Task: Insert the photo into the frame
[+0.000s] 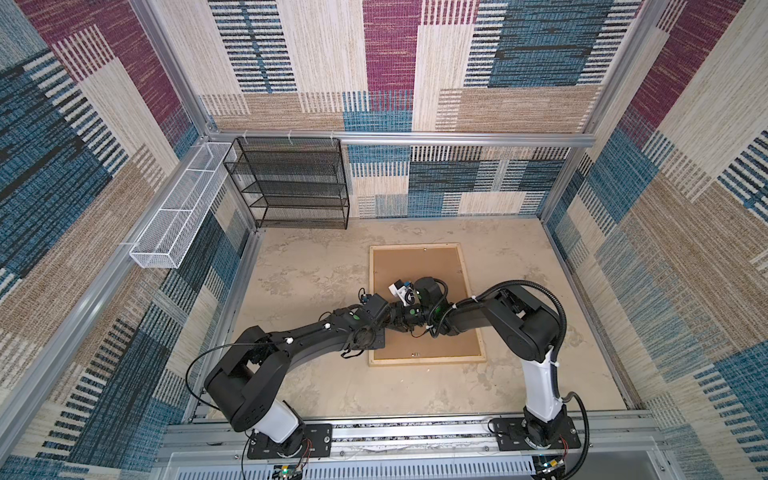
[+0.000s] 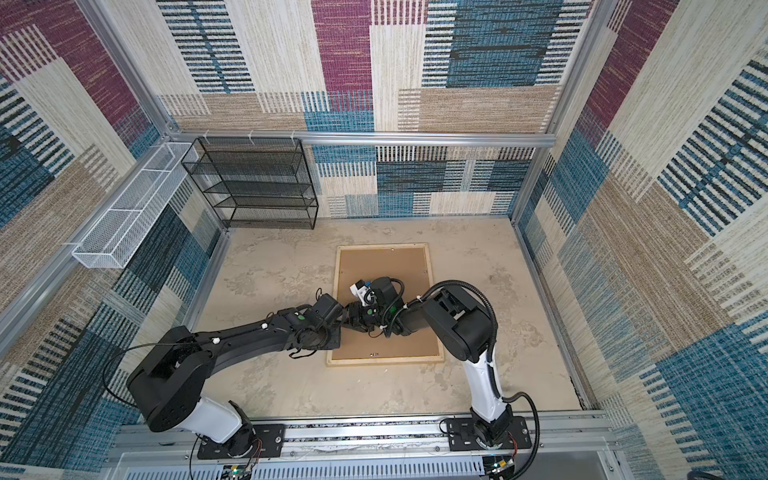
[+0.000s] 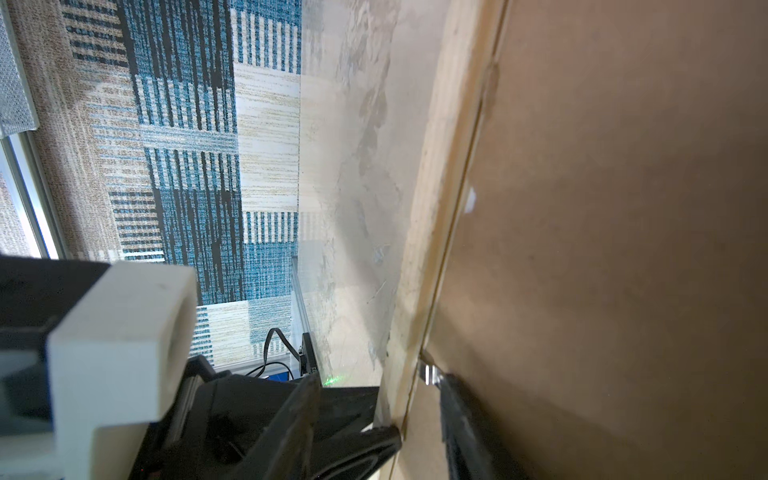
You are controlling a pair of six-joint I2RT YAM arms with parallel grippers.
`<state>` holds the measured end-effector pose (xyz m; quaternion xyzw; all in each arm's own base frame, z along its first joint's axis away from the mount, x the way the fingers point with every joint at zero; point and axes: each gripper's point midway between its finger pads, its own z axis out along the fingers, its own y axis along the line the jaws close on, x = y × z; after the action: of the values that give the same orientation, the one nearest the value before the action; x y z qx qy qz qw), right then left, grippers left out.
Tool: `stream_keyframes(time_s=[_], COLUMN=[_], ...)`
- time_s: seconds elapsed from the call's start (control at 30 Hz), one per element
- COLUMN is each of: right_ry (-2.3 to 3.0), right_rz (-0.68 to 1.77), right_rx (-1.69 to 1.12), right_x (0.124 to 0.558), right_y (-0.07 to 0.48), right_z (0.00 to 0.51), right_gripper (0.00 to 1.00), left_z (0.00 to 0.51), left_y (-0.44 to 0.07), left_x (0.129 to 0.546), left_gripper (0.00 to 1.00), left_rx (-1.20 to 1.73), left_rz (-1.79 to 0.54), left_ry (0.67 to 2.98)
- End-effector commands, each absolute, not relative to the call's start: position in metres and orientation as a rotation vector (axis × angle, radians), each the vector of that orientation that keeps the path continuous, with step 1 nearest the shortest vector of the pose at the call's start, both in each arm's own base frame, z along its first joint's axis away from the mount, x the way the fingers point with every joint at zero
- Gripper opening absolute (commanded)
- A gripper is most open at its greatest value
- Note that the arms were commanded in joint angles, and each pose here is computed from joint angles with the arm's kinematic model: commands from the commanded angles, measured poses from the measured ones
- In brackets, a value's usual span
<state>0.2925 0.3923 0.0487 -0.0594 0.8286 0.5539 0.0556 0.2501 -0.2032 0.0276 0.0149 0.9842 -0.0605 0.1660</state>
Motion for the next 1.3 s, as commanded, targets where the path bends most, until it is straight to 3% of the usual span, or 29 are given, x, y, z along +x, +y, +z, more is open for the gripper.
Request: stream_keyframes(time_s=[0.0, 0.1, 0.33, 0.53, 0.77, 1.1, 1.27], right_ry=[2.588, 2.506, 2.365, 2.326, 2.345, 2.404, 2.439], right_rz=[1.625, 1.586, 1.224, 0.791, 0.56, 0.58, 0.581], right_rx=[-0.117, -0.172, -0.345, -0.371, -0.421, -0.467, -0.451], right_x=[0.293, 0.318, 0.4, 0.495, 0.577, 0.615, 0.614], right_y=[0.383, 0.373, 0.338, 0.281, 0.253, 0.231, 0.21], right_z=[0.035, 0.06, 0.122, 0.13, 0.109, 0.065, 0.053], right_gripper=[0.51, 0.52, 0.66, 0.78, 0.87, 0.9, 0.9], left_z=[0.021, 0.018, 0.038, 0.063, 0.067, 0.037, 0.026], left_y=[-0.221, -0.21, -0.208, -0.2, -0.212, -0.244, -0.231], left_x=[0.242, 0.246, 0.253, 0.241, 0.201, 0.161, 0.17], left_gripper=[0.07, 0.08, 0.31, 0.33, 0.31, 0.28, 0.28], left_rx=[0.157, 0.117, 0.13, 0.133, 0.18, 0.24, 0.188], left_rz=[-0.311, -0.278, -0.271, -0.264, -0.36, -0.494, -0.337], left_ry=[2.838, 2.85, 2.811, 2.774, 2.838, 2.958, 2.968])
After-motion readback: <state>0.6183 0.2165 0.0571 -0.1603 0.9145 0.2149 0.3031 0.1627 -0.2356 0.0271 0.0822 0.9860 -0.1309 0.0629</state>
